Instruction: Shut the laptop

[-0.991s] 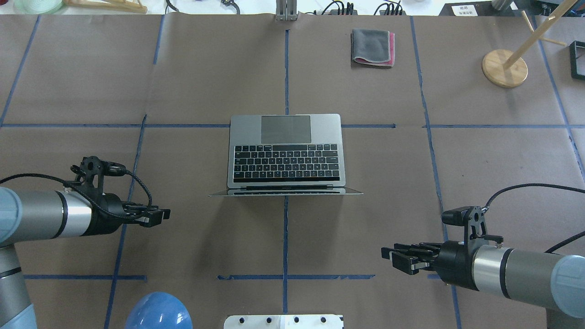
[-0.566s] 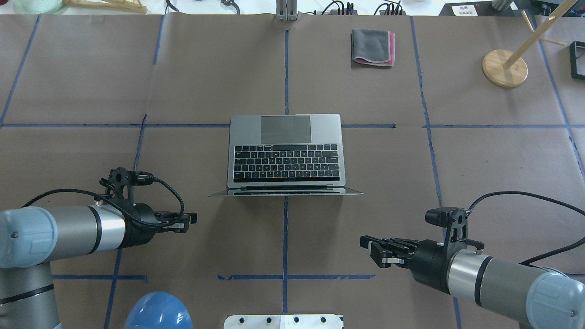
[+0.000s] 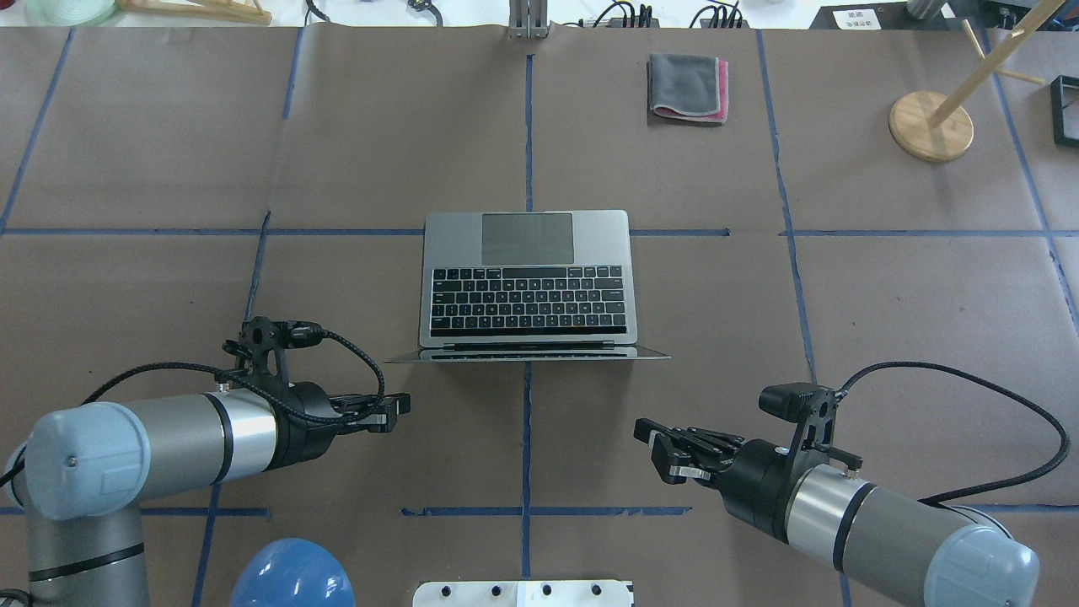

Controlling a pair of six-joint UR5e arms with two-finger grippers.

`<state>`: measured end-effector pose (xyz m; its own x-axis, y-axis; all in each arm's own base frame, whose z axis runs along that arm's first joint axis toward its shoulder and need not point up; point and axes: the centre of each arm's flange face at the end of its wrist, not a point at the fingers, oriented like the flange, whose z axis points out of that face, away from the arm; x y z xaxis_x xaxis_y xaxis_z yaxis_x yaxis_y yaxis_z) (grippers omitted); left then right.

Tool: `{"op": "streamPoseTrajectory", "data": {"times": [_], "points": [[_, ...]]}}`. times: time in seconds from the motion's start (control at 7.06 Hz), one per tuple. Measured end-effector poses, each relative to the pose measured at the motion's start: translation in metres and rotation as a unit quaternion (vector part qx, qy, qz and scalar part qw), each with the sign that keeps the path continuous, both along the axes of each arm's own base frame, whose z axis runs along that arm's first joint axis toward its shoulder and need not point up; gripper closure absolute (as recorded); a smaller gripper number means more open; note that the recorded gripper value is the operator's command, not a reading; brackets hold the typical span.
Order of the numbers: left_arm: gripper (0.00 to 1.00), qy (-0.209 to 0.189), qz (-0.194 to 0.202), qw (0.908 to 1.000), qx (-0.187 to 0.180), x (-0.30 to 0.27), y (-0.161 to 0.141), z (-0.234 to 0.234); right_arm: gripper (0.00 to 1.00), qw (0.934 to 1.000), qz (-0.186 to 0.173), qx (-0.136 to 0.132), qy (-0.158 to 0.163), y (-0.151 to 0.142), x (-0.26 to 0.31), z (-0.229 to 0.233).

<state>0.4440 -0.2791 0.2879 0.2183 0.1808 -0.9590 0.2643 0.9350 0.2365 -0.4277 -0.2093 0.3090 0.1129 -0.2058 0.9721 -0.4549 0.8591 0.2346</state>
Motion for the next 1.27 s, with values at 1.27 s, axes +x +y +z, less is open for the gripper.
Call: {"op": "streamPoseTrajectory", "data": {"times": [1.27], "points": [[1.0,0.018,0.0,0.9998,0.005,0.003,-0.003,-0.02,0.99,0.9973,0.068,-0.01,0.027,-0.044,-0.006,-0.024]]}}
